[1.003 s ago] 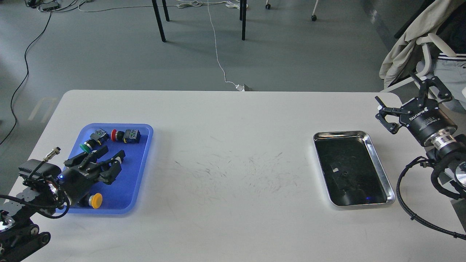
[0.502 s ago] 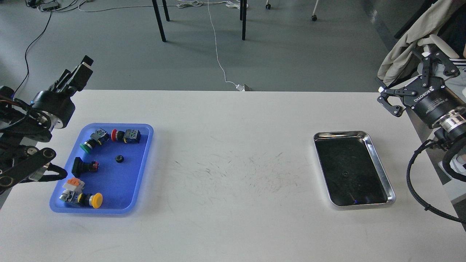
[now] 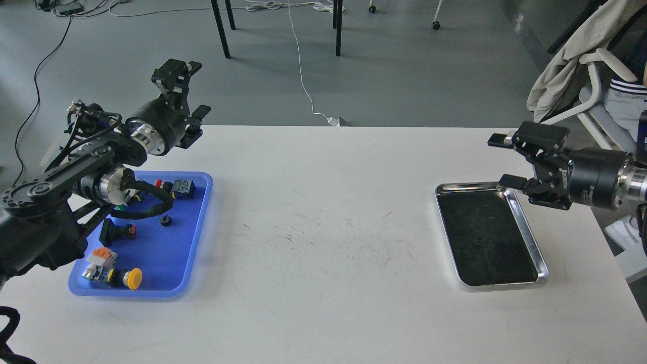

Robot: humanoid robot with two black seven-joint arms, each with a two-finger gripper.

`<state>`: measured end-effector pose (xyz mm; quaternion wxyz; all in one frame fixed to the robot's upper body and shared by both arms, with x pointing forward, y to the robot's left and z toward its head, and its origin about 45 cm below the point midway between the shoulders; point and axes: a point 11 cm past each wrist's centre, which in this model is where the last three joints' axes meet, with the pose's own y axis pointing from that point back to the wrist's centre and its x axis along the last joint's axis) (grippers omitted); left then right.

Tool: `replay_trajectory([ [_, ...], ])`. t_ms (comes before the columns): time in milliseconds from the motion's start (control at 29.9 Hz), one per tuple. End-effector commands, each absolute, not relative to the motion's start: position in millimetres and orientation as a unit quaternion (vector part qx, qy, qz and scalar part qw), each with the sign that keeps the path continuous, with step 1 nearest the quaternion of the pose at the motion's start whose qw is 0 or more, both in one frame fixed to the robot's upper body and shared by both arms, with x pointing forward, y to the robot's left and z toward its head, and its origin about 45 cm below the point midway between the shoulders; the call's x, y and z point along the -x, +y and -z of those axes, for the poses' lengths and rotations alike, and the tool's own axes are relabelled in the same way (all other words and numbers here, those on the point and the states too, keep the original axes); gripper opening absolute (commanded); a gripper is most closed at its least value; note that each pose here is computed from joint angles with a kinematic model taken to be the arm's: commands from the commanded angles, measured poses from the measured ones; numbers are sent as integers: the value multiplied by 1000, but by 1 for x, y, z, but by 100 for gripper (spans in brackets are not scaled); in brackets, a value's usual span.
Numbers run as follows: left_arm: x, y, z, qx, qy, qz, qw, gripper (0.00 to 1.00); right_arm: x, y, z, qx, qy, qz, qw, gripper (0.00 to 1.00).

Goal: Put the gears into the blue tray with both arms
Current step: 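Raise the left gripper up from the blue tray, then lower the right gripper into the metal tray and grasp another black gear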

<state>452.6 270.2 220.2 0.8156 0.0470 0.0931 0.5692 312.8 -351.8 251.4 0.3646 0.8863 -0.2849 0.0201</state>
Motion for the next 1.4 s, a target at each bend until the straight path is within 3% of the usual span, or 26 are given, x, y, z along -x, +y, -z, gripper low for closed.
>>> replay_trajectory([
  [0,-451,263,-212,-49,103,-564,818,97,-293,-365,-219,-857,-222,-48,464,97],
  [368,-451,268,-212,-52,100,-574,811,97,-302,-400,-195,-798,-205,-76,562,97],
  [1070,-451,273,-214,-54,94,-576,810,97,-340,-340,-163,-768,-72,-133,623,94],
  [1237,-451,275,-214,-54,93,-577,809,97,-348,-332,-157,-758,-56,-142,634,87],
  [1371,-451,276,-215,-54,91,-578,809,97,-350,-327,-153,-757,-50,-146,636,66],
])
